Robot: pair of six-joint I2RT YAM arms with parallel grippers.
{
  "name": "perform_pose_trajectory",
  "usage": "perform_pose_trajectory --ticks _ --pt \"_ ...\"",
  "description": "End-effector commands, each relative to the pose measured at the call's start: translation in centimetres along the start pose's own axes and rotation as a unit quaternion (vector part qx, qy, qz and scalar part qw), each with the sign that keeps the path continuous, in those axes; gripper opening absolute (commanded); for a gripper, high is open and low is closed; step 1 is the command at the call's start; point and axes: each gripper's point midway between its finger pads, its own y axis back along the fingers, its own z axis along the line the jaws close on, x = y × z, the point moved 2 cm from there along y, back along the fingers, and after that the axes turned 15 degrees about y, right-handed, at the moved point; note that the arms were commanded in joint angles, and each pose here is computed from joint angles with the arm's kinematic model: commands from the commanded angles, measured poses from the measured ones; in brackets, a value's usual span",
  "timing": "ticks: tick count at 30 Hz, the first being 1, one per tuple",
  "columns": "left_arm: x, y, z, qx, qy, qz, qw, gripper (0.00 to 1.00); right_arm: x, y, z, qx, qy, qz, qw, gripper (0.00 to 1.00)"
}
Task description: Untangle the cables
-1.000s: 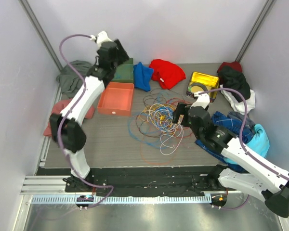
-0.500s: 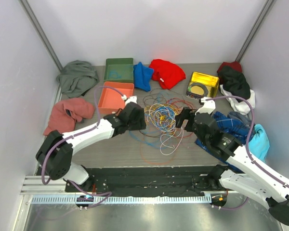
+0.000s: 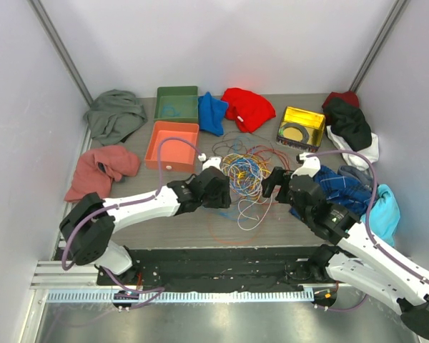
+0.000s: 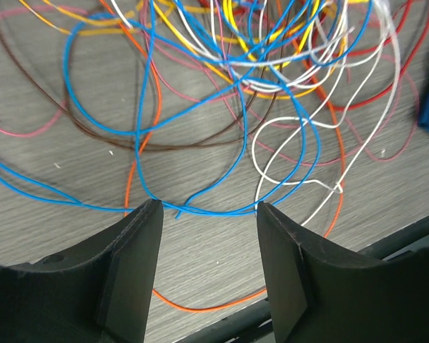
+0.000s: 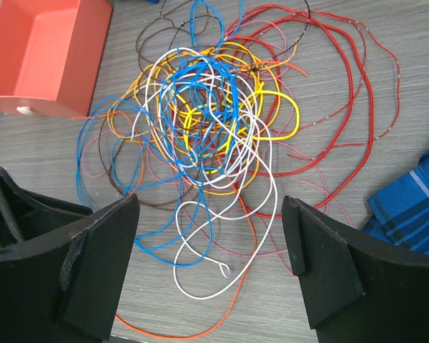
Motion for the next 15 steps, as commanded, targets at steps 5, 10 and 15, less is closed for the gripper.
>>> perform_pose_trajectory --ticks 5,10,15 --pt "2.0 -2.9 1.7 -0.031 0.01 0.012 0.999 0.58 0.1 -0.1 0.3 -0.006 -0.004 0.002 1.0 0.89" --pt "2.5 -3.4 2.6 -0.051 0.018 0.013 0.998 0.57 0.1 -0.1 0.1 -0.001 0.0 0.001 1.0 0.89" --pt "3.2 -4.2 3.0 -0.054 0.016 0.025 0.998 0.5 0.6 -0.4 0.0 0.003 0.004 0.007 1.0 0.89"
